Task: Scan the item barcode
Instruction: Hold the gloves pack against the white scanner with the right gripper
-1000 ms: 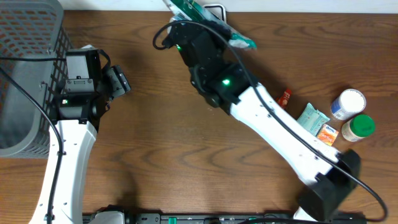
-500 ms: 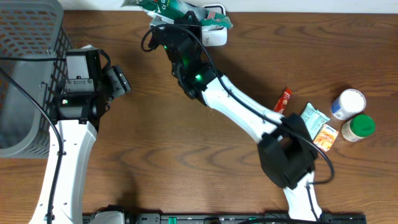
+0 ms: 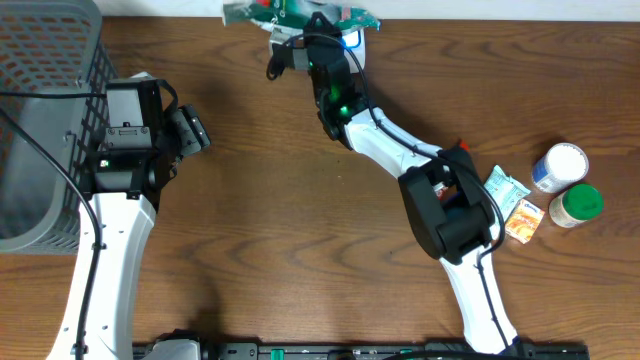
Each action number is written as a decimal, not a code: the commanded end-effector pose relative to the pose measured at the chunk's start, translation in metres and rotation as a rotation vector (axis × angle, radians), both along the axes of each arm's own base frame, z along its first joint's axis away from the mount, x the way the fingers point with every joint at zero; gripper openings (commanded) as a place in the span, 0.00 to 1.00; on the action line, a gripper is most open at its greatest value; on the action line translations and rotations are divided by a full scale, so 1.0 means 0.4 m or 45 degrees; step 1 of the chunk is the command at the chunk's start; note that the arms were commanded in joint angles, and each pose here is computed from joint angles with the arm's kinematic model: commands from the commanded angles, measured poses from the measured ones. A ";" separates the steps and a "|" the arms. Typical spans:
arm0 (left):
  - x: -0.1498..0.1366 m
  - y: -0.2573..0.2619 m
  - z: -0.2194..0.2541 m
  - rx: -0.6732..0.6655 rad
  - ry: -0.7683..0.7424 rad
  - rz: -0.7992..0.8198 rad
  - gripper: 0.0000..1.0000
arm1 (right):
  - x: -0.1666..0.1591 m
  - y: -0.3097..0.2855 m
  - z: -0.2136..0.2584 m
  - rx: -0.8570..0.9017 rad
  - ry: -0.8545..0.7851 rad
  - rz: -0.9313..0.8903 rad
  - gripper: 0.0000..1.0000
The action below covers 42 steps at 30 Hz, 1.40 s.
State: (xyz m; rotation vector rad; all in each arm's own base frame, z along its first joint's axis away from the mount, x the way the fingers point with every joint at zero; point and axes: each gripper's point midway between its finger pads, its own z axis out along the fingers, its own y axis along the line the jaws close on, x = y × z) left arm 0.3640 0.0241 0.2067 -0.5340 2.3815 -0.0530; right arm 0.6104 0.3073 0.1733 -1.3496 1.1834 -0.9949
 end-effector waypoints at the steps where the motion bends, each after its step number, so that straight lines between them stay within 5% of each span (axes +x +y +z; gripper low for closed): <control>1: 0.007 0.009 0.010 0.011 -0.009 0.016 0.81 | -0.006 0.061 -0.027 0.001 0.008 0.158 0.01; 10: 0.007 0.008 0.010 0.011 -0.009 0.016 0.81 | -0.004 0.070 -0.092 -0.038 0.049 0.188 0.01; 20: 0.007 0.009 0.010 0.011 -0.009 0.016 0.81 | 0.022 0.037 -0.031 -0.069 -0.088 0.168 0.01; 36: 0.007 0.009 0.010 0.011 -0.009 0.016 0.81 | 0.123 -0.009 -0.051 0.016 -0.153 -0.055 0.01; 42: 0.007 0.009 0.010 0.011 -0.009 0.016 0.81 | 0.115 -0.004 -0.097 0.057 -0.052 -0.081 0.01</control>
